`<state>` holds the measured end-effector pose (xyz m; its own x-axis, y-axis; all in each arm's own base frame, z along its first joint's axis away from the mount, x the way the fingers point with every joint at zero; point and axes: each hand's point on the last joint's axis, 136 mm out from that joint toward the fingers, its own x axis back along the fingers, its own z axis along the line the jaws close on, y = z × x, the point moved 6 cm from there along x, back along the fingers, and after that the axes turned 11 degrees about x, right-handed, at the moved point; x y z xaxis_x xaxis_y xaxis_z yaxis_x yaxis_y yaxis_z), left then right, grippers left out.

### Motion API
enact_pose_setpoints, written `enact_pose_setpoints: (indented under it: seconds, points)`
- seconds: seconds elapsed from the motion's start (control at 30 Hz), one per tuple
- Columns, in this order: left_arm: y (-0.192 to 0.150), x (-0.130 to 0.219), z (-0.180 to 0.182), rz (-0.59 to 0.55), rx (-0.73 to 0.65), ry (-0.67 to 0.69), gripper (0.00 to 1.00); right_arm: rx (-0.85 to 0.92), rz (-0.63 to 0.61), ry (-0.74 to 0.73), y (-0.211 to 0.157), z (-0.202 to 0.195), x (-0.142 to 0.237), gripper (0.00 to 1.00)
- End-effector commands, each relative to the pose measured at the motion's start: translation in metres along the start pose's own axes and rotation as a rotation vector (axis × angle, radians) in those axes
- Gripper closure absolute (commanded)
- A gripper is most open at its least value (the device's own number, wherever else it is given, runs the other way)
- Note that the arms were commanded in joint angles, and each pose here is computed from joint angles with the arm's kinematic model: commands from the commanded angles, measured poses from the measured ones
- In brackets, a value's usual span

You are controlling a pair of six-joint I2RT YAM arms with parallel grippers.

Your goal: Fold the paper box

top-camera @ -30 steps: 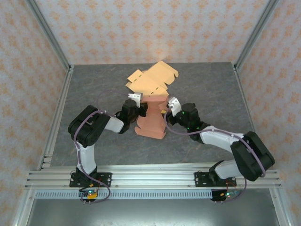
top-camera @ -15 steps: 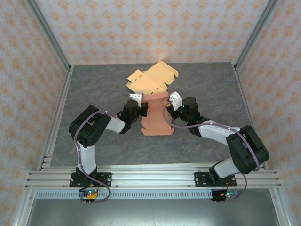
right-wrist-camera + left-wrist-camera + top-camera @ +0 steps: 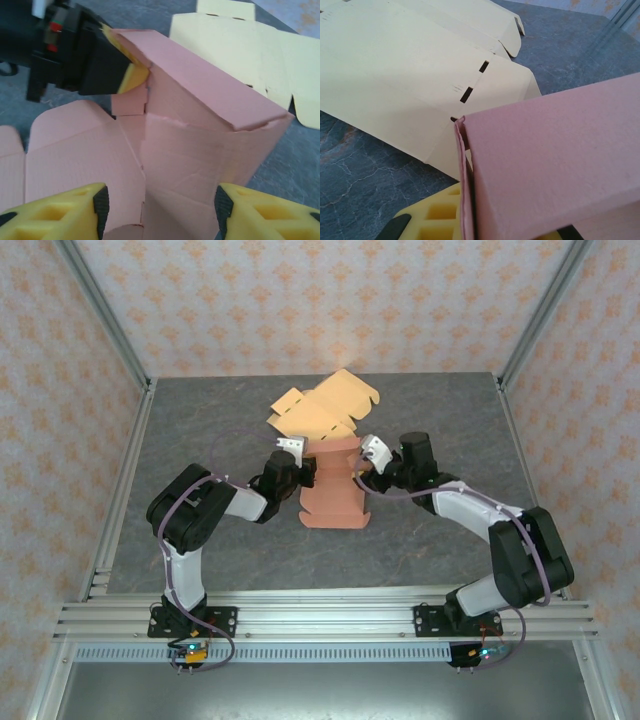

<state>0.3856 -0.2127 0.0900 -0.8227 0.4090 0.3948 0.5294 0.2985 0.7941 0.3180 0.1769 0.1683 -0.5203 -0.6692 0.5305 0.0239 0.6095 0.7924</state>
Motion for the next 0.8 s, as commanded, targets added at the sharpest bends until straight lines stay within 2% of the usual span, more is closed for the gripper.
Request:
enact_pose_setpoints:
  seconds: [0.0, 0.2, 0.3, 0.4, 0.63, 0.7, 0.77]
  points:
    - [-0.023, 0.005, -0.036, 0.131, -0.042, -0.171, 1.0, 0.058, 0.045, 0.12, -0.007, 0.015, -0.002, 0.39]
    - [-0.024, 0.006, -0.044, 0.156, -0.057, -0.231, 1.0, 0.09, 0.039, -0.141, -0.007, -0.009, 0.006, 0.41]
    - [-0.024, 0.006, -0.045, 0.159, -0.056, -0.235, 1.0, 0.092, 0.041, -0.174, -0.005, -0.014, 0.013, 0.42]
    - [-0.023, 0.005, -0.045, 0.159, -0.054, -0.234, 1.0, 0.067, 0.015, -0.123, -0.003, -0.015, 0.022, 0.42]
    - [-0.021, 0.004, -0.041, 0.151, -0.006, -0.234, 1.0, 0.022, -0.047, 0.099, 0.006, -0.011, 0.045, 0.4]
    - [-0.019, 0.002, -0.038, 0.146, 0.019, -0.237, 1.0, 0.033, -0.035, 0.176, 0.012, -0.005, 0.054, 0.4]
    - [-0.018, 0.002, -0.035, 0.139, 0.034, -0.239, 1.0, 0.069, 0.012, 0.176, 0.01, -0.003, 0.06, 0.4]
